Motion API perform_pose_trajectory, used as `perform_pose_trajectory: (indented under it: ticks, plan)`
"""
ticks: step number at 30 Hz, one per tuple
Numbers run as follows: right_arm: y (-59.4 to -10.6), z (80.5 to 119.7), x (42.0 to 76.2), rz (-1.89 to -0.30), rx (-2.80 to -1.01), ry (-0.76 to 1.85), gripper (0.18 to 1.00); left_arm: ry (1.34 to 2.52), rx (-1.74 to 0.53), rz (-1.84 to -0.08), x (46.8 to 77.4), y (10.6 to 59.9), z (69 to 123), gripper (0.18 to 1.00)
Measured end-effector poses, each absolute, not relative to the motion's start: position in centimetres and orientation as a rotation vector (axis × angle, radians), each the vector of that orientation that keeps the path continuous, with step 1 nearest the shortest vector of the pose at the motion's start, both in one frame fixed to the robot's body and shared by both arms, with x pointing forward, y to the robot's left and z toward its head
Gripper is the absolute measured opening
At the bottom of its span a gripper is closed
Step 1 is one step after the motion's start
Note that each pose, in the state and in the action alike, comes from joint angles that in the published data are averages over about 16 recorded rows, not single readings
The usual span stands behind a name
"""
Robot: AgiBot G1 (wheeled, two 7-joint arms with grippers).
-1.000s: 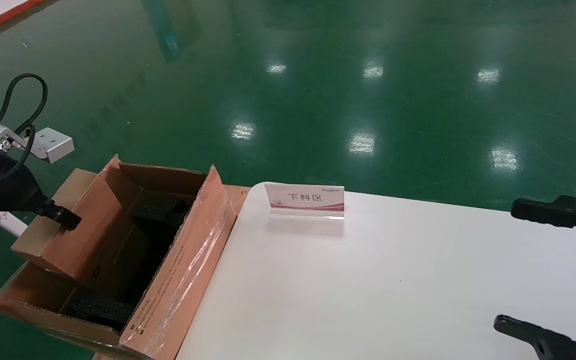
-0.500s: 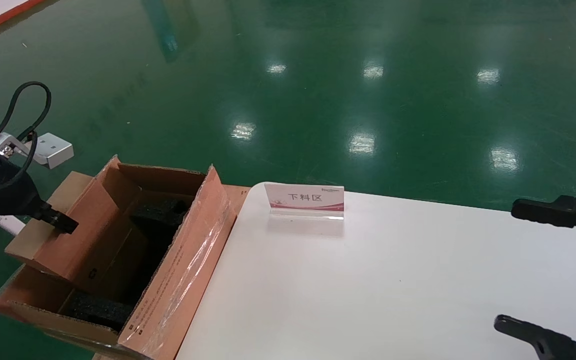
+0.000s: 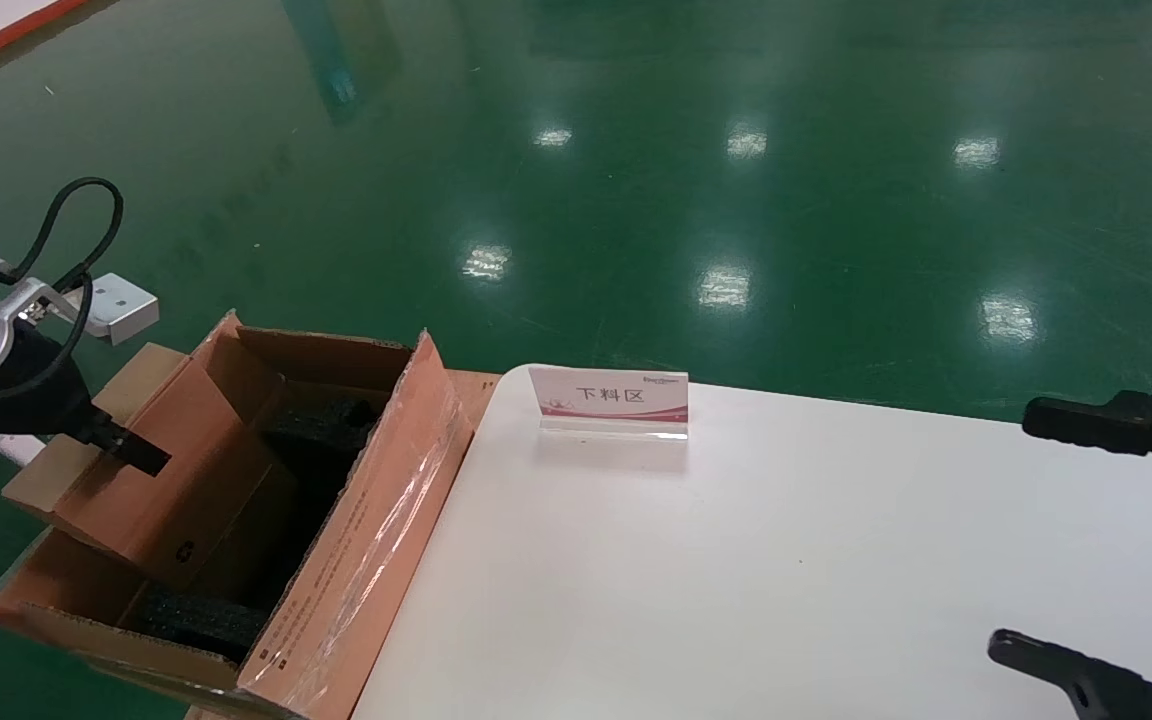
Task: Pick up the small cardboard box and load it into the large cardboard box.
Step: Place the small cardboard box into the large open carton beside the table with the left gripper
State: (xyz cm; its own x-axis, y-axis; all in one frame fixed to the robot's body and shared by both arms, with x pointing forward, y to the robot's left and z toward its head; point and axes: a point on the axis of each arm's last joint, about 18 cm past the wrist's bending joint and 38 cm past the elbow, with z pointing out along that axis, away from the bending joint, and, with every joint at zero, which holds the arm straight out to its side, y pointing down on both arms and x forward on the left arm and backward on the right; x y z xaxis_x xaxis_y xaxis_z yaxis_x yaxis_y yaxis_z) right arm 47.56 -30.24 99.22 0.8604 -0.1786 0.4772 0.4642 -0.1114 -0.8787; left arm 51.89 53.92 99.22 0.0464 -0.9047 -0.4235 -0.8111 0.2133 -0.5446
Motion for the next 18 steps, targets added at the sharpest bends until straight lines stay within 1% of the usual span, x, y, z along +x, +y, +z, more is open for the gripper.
perform_pose_trajectory:
  ticks: [18]
  plan:
    - [-30.2, 99.2, 47.6, -0.552, -1.595, -0.229, 1.001, 1.749, -1.591, -0.141, 53.6, 53.6, 98.6, 0.361]
